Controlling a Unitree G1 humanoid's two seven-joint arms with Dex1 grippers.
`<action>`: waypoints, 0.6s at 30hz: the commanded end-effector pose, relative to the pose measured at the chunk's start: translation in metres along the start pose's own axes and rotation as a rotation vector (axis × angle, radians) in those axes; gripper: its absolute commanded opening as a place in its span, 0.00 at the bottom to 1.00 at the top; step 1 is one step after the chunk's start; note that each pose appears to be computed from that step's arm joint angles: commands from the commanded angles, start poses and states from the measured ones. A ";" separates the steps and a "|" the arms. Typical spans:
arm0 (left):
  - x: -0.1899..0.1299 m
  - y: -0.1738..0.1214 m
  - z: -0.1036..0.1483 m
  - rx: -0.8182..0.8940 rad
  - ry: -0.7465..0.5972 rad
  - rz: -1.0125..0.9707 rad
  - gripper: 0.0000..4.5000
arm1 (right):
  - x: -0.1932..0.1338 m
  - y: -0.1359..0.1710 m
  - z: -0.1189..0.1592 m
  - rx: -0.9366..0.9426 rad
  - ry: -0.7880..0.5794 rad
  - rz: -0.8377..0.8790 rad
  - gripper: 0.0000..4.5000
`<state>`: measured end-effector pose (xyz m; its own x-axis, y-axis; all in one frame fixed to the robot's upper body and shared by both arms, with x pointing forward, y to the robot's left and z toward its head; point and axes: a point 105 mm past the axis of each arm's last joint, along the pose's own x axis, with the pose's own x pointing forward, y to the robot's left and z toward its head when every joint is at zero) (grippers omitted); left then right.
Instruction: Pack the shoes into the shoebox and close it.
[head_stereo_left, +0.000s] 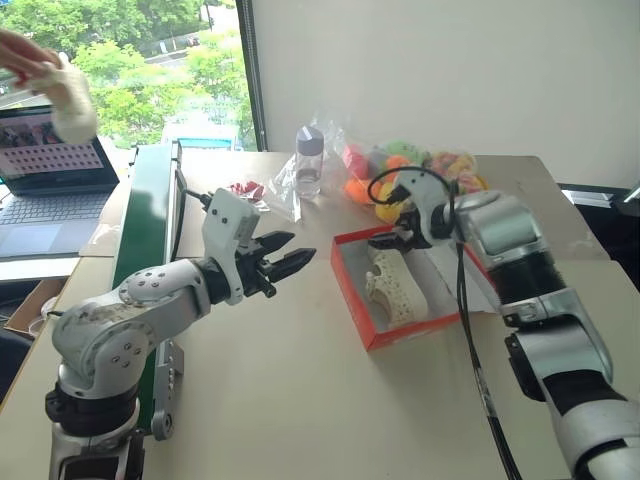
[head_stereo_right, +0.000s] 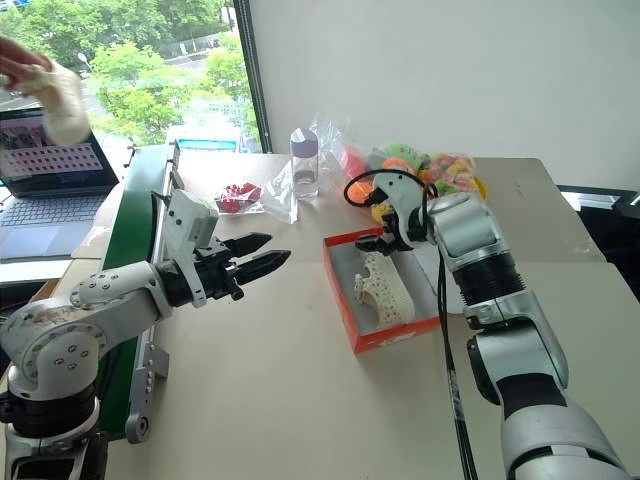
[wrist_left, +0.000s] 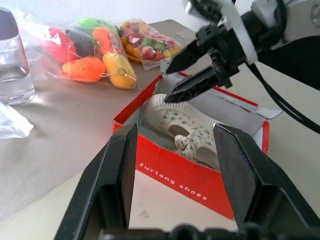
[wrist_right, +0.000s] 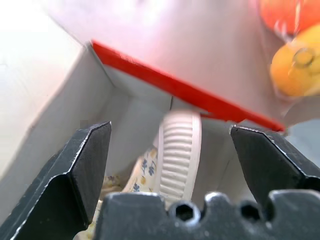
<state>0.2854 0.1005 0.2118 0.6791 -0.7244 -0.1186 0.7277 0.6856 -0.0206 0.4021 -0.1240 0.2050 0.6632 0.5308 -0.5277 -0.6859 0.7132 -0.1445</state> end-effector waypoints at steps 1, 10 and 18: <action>-0.007 0.025 0.012 0.031 -0.042 0.142 0.57 | -0.026 0.017 0.051 -0.055 -0.246 0.080 0.99; -0.060 0.113 0.010 -0.034 -0.090 0.700 0.89 | -0.026 0.064 0.090 -0.031 -0.605 0.365 1.00; -0.102 0.134 0.001 -0.040 -0.121 0.981 0.99 | -0.018 0.099 0.096 -0.009 -0.651 0.542 1.00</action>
<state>0.3199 0.2613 0.2028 0.9883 0.1226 -0.0912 -0.1243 0.9922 -0.0126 0.3593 -0.0226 0.2637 0.3238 0.9461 0.0037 -0.9459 0.3236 0.0252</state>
